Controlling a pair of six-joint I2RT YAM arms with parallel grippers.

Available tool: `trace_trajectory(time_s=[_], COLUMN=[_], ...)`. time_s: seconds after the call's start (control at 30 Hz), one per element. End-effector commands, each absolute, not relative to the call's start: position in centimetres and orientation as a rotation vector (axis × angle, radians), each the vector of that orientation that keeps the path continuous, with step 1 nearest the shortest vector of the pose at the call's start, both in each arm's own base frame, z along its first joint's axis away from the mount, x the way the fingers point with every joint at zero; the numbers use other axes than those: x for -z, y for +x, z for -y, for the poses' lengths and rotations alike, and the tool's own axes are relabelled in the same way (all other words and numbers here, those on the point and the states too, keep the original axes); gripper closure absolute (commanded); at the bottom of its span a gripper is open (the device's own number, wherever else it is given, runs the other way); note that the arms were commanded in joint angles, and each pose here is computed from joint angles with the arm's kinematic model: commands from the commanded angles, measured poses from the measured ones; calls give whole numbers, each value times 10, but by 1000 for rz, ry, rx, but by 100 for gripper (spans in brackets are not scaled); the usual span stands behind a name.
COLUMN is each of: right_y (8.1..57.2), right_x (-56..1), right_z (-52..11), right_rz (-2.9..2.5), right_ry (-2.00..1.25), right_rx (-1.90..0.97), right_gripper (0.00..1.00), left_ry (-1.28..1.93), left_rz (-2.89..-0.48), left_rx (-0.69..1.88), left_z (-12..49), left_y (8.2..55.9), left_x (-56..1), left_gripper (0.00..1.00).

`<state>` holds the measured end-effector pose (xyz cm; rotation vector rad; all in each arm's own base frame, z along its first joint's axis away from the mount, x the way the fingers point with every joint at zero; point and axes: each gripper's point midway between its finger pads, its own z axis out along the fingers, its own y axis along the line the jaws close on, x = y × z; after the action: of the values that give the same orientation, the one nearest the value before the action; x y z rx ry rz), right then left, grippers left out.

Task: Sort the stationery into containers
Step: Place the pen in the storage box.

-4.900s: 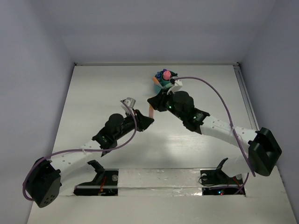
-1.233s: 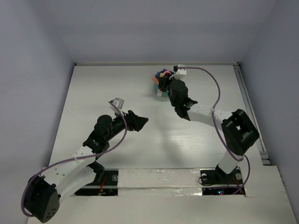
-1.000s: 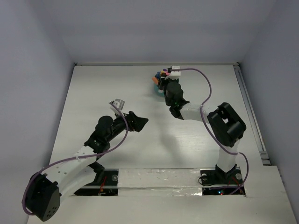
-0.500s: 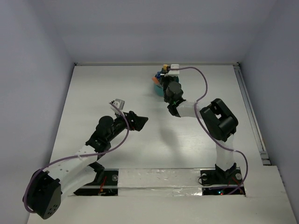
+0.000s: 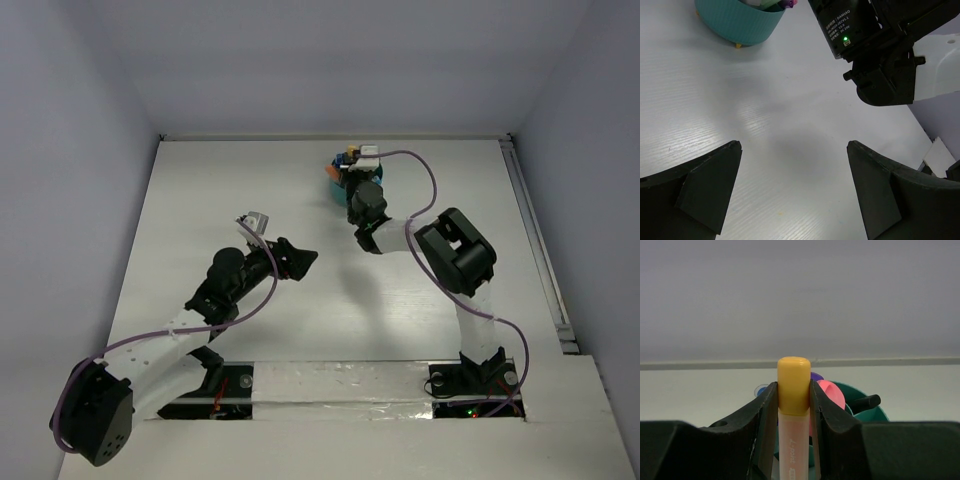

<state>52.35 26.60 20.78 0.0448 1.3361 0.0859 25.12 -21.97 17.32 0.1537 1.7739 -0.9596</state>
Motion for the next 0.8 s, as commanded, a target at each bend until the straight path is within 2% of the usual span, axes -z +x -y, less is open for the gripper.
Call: trace_trajectory(time_s=[0.0, 0.17, 0.37, 0.47, 0.57, 0.6, 0.67, 0.77], right_y=[521, 519, 513, 509, 505, 500, 497, 489], right_x=[-230, -218, -214, -213, -216, -220, -225, -233], right_z=[-256, -253, -251, -249, -248, -252, -251, -249], right_rz=[-1257, -1271, -1268, -1269, -1263, -1261, -1258, -1276], right_ry=[121, 126, 123, 124, 117, 107, 99, 102], right_rx=[-124, -120, -137, -143, -156, -167, -174, -203], right_gripper=[100, 96, 97, 93, 73, 61, 45, 28], left_ry=[173, 169, 168, 165, 160, 160, 158, 142], left_rz=[-1707, -1707, -1711, -1709, -1711, -1710, -1710, -1711], left_rx=[965, 964, 966, 964, 964, 964, 966, 969], left_z=[221, 221, 221, 221, 221, 221, 221, 220], left_y=[254, 254, 254, 255, 255, 255, 255, 256], left_x=[-188, -188, -187, -188, -187, -188, -188, -187], left_gripper=[16, 15, 15, 15, 15, 15, 15, 15])
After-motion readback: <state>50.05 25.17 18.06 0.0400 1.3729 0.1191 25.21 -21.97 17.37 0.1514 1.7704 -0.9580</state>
